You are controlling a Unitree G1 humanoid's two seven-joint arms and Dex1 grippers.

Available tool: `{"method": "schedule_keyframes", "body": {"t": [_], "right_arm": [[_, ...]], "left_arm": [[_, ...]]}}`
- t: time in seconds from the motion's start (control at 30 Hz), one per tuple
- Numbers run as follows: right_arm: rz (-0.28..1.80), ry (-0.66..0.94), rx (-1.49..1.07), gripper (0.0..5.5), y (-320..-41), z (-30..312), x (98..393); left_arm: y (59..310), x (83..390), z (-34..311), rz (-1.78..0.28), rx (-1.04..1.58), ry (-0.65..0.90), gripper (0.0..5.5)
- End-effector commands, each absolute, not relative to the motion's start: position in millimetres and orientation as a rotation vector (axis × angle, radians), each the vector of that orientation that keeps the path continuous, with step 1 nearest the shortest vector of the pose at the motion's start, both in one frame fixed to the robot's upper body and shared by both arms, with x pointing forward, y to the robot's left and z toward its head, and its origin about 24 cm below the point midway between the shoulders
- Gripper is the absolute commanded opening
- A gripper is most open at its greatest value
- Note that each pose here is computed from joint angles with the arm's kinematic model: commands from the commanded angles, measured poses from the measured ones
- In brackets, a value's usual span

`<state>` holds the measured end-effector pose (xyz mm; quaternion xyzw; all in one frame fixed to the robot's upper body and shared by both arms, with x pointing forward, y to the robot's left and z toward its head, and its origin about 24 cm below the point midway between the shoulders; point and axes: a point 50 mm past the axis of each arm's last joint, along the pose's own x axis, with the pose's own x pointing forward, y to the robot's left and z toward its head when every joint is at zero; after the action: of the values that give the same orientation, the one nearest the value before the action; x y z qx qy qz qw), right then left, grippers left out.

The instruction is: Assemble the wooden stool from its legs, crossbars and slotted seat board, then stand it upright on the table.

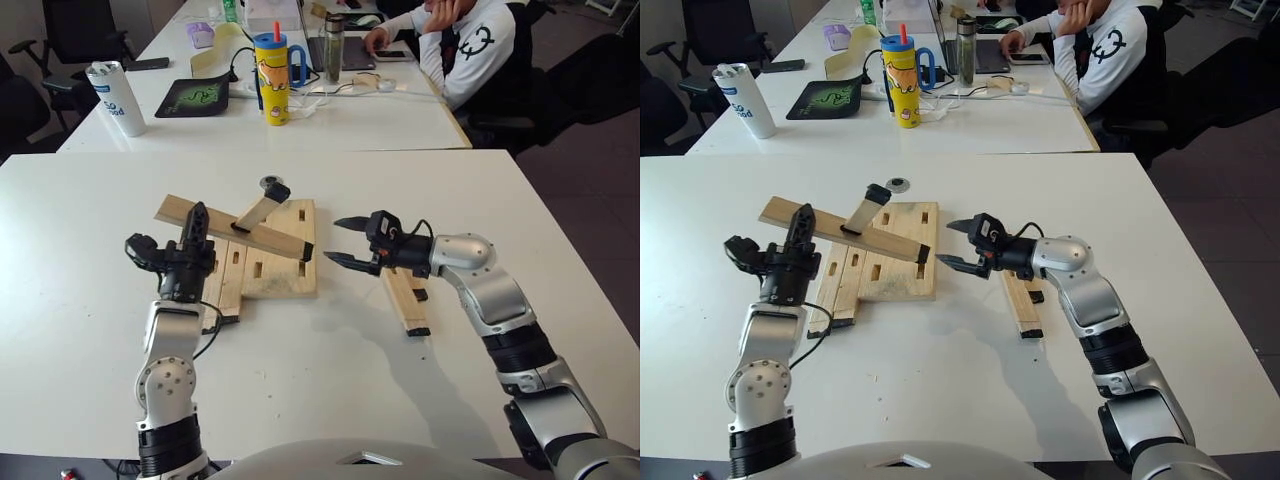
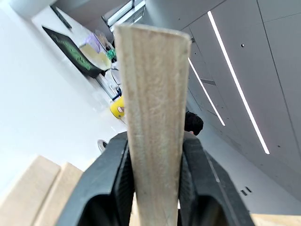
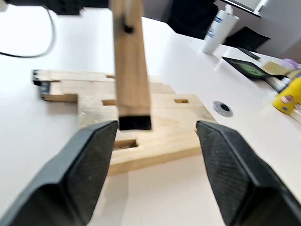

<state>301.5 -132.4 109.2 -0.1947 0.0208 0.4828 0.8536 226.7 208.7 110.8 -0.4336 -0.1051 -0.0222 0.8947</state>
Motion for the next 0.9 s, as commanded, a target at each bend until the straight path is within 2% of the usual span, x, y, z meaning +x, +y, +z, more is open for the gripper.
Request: {"method": "schedule_keyframes", "body": {"t": [0.03, 0.3, 0.53, 0.9], "right_arm": [[0.814, 0.013, -0.410, 2.91, -141, 107, 318], [0.570, 0.017, -0.330, 1.68, -143, 90, 321], [0.448, 0.024, -0.299, 1.66, -145, 82, 320], [0.424, 0.006, -0.347, 1.66, -141, 73, 309]], "left_arm": [[226, 216, 121, -0.034, -0.771, -0.225, 1.04], [226, 218, 110, 0.005, -0.695, -0.165, 1.04], [235, 218, 106, 0.048, -0.630, -0.160, 1.04], [237, 219, 105, 0.074, -0.551, -0.098, 1.04]]}}
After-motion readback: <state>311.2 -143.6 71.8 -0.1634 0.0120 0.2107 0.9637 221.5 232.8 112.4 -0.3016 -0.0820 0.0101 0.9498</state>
